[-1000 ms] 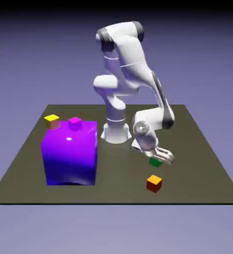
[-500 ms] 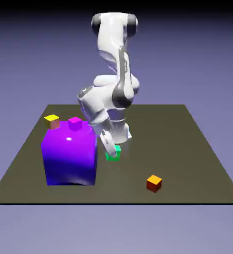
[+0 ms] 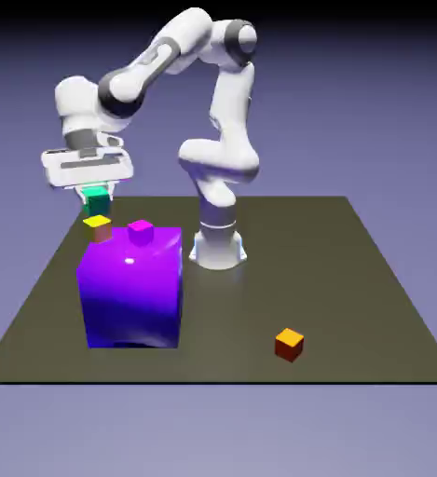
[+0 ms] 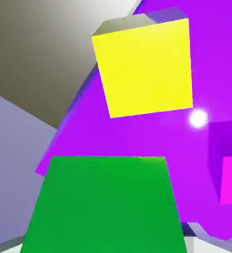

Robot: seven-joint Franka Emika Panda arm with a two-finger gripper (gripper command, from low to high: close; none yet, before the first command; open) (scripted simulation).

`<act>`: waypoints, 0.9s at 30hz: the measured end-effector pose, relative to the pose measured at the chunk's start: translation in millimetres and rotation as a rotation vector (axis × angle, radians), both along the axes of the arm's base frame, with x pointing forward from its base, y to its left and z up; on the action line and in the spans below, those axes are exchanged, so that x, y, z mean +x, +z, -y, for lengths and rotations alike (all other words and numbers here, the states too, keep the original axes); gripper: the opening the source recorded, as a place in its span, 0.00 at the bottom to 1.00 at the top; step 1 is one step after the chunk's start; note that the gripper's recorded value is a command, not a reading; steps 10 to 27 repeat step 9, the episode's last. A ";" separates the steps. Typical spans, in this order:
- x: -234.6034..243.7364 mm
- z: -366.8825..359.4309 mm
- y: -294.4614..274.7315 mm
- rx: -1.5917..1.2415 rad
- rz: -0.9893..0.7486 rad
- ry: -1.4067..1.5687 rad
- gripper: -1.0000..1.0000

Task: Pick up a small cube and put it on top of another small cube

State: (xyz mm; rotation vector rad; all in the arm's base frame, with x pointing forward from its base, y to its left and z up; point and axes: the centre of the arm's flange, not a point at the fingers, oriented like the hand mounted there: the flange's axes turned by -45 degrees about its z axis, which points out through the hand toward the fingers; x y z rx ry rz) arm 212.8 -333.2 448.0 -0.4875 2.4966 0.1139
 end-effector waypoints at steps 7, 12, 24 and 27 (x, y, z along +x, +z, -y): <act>15.8 -11.3 -64.1 0.020 -0.021 -0.021 1.00; 15.8 -11.4 -64.2 0.021 -0.021 -0.021 1.00; 15.8 -11.4 -64.2 0.021 -0.021 -0.021 1.00; 15.8 -11.4 -64.2 0.021 -0.021 -0.021 1.00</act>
